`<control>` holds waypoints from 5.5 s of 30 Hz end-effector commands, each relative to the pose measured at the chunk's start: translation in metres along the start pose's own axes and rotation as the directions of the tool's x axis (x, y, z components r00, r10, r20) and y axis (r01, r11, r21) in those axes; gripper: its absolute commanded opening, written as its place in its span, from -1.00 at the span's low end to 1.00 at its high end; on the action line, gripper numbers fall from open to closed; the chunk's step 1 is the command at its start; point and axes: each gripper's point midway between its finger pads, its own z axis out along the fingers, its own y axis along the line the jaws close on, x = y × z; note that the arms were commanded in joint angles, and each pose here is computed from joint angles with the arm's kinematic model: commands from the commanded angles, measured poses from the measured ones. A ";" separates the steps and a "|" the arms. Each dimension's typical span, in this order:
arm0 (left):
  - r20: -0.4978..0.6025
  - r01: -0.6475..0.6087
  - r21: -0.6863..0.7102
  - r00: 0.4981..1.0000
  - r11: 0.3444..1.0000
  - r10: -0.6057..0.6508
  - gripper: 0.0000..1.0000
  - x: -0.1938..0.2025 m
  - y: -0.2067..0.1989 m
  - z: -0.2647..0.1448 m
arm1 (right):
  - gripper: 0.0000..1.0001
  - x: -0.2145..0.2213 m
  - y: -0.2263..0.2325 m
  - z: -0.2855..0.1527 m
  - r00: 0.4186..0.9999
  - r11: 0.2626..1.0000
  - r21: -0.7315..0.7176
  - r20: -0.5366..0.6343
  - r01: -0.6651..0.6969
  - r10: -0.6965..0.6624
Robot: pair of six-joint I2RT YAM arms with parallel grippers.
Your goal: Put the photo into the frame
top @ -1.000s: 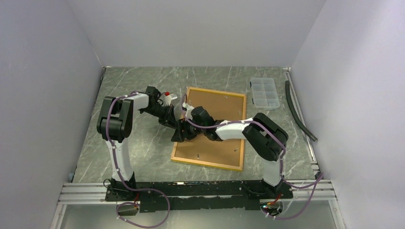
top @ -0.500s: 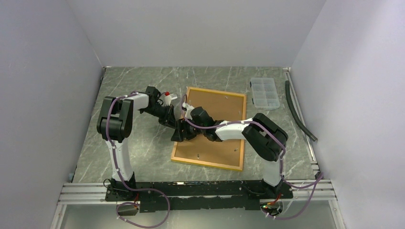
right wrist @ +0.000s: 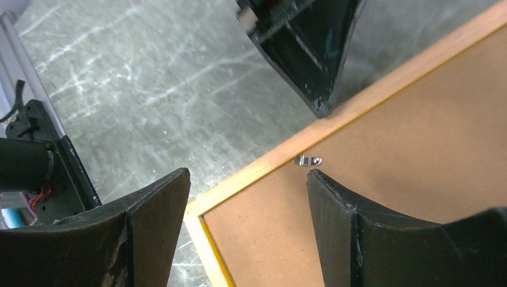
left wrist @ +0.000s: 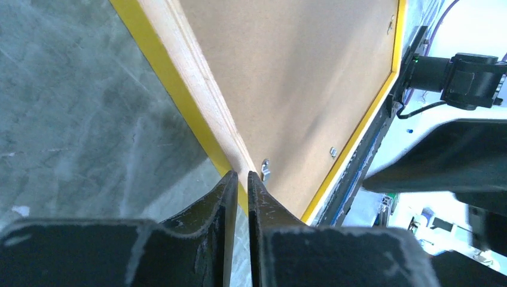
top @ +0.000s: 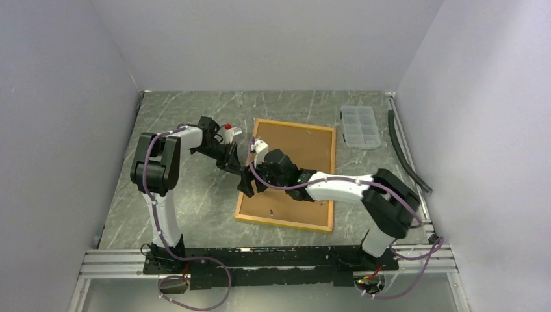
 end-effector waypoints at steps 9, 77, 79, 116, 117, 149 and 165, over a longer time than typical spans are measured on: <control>0.042 -0.017 0.029 0.999 0.999 0.016 -0.58 -0.001 -0.021 -0.012 | 0.76 -0.011 -0.049 -0.046 0.794 0.754 0.287 -0.041 0.590 -0.606; 0.007 0.056 0.060 0.998 0.997 -0.056 -0.77 0.014 -0.005 0.009 | 0.58 0.028 -0.046 0.020 0.824 0.809 0.219 0.037 0.545 -0.565; 0.009 0.057 0.062 0.998 0.996 -0.058 -0.77 0.014 -0.005 0.009 | 0.58 0.032 -0.049 0.019 0.826 0.809 0.222 0.025 0.545 -0.563; 0.162 0.064 0.019 0.984 0.998 -0.066 0.17 -0.107 0.002 -0.029 | 0.76 -0.115 -0.085 -0.017 0.967 0.998 -0.058 0.253 0.000 0.015; 0.158 0.063 0.019 0.985 0.998 -0.065 0.14 -0.107 0.003 -0.024 | 0.75 -0.117 -0.091 -0.014 0.966 0.996 -0.076 0.251 -0.038 0.056; 0.184 0.111 -0.005 0.977 0.994 -0.108 -0.62 -0.129 0.049 0.021 | 0.64 -0.112 -0.207 0.072 0.941 0.950 -0.049 0.133 -0.309 0.312; 0.182 0.111 -0.005 0.977 0.994 -0.108 -0.73 -0.126 0.048 0.021 | 0.59 -0.089 -0.194 0.086 0.938 0.935 -0.100 0.022 -0.341 0.345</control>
